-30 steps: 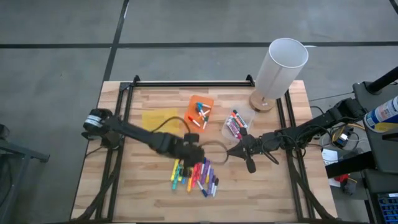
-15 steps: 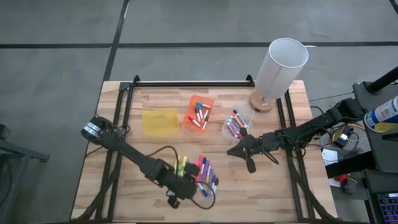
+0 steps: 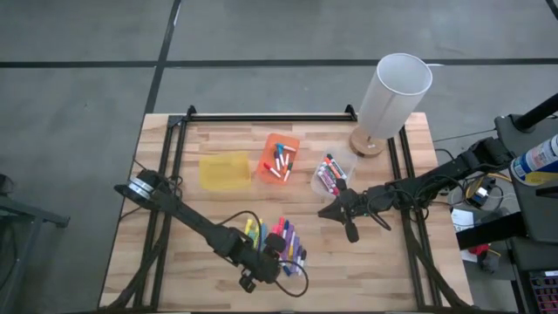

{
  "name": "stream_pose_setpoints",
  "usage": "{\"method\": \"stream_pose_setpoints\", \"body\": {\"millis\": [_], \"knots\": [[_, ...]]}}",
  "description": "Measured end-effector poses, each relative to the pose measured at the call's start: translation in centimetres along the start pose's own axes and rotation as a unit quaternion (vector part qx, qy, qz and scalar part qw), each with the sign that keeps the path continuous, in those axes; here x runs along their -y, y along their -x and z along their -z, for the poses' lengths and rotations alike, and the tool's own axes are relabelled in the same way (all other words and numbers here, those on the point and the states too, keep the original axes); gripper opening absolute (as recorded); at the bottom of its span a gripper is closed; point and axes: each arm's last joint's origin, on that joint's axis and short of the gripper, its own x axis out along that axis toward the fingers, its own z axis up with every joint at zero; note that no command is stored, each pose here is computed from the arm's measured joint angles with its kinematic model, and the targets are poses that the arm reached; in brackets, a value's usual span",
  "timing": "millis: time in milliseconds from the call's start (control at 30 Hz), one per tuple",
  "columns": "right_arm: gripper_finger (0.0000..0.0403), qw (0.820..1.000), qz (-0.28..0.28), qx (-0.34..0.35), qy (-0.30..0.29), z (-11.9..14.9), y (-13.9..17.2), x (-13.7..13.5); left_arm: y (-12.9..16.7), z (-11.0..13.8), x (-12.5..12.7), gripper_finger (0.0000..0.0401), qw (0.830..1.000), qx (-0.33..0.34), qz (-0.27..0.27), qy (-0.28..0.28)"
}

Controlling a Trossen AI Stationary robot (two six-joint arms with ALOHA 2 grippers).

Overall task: Pick & Place Markers
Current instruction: Put the bottom blue pen into the orange bin

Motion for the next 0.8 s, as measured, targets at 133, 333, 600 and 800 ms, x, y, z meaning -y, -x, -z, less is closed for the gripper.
{"method": "stream_pose_setpoints", "body": {"millis": [133,333,600,800], "knots": [[0.0031,1.000,0.000,0.000,0.002,0.0,0.0,0.0,-1.2,0.3,-0.2,0.0140,1.000,-0.012,0.002,-0.003],[0.0031,1.000,0.000,0.000,0.002,0.0,0.0,0.0,-3.1,0.6,-0.3,0.0140,0.999,-0.036,0.005,-0.015],[0.0031,1.000,0.000,0.000,0.002,0.0,0.0,0.0,-4.2,0.7,-0.7,0.0140,0.999,-0.043,0.007,-0.022],[0.0031,1.000,0.000,0.000,0.002,0.0,0.0,0.0,-4.9,1.2,-1.5,0.0140,0.999,-0.050,0.003,-0.015]]}}
